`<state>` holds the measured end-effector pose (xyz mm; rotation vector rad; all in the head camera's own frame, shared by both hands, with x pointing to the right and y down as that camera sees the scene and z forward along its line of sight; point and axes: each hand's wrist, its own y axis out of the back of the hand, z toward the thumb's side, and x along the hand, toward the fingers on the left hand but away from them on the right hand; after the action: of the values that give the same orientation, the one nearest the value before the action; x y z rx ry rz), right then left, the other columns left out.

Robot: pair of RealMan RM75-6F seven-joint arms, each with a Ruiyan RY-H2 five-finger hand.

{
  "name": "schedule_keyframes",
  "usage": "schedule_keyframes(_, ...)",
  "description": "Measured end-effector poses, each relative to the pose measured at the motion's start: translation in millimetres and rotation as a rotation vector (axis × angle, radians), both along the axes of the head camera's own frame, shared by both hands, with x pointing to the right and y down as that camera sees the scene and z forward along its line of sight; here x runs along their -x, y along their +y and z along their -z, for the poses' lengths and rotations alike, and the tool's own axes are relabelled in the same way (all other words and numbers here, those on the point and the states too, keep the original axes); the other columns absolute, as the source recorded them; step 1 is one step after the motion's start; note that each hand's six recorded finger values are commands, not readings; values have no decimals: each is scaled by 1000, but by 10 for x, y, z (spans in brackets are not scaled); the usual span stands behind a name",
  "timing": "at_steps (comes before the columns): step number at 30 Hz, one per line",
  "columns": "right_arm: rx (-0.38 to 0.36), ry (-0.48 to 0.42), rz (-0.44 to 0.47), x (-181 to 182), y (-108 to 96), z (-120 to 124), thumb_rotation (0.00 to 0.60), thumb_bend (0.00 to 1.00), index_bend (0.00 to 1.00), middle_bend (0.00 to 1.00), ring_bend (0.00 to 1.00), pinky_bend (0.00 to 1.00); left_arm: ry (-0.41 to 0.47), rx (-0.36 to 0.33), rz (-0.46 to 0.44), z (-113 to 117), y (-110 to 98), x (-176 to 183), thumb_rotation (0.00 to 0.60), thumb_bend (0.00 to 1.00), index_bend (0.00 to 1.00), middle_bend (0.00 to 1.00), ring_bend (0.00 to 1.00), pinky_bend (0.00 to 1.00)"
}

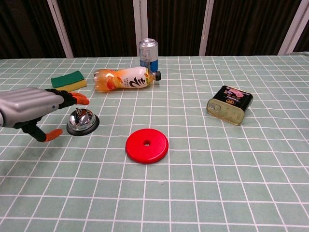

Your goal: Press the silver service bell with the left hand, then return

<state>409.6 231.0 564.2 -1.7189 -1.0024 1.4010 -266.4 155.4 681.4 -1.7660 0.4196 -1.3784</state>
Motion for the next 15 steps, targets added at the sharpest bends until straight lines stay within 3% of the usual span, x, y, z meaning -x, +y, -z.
schedule_keyframes(4,0,-1,-1,-5,0,4,600,220,0,0,0,0,46,-31,17,133,-80,-85,600,541,0,0,0,0)
schedule_keyframes(9,-3,-2,0,-9,-2,10,600,220,0,0,0,0,85,-70,71,321,-133,-45,600,352,0,0,0,0)
schedule_keyframes(15,-2,4,5,-5,0,4,600,220,0,0,0,0,54,-139,159,619,24,362,600,306,0,0,0,0)
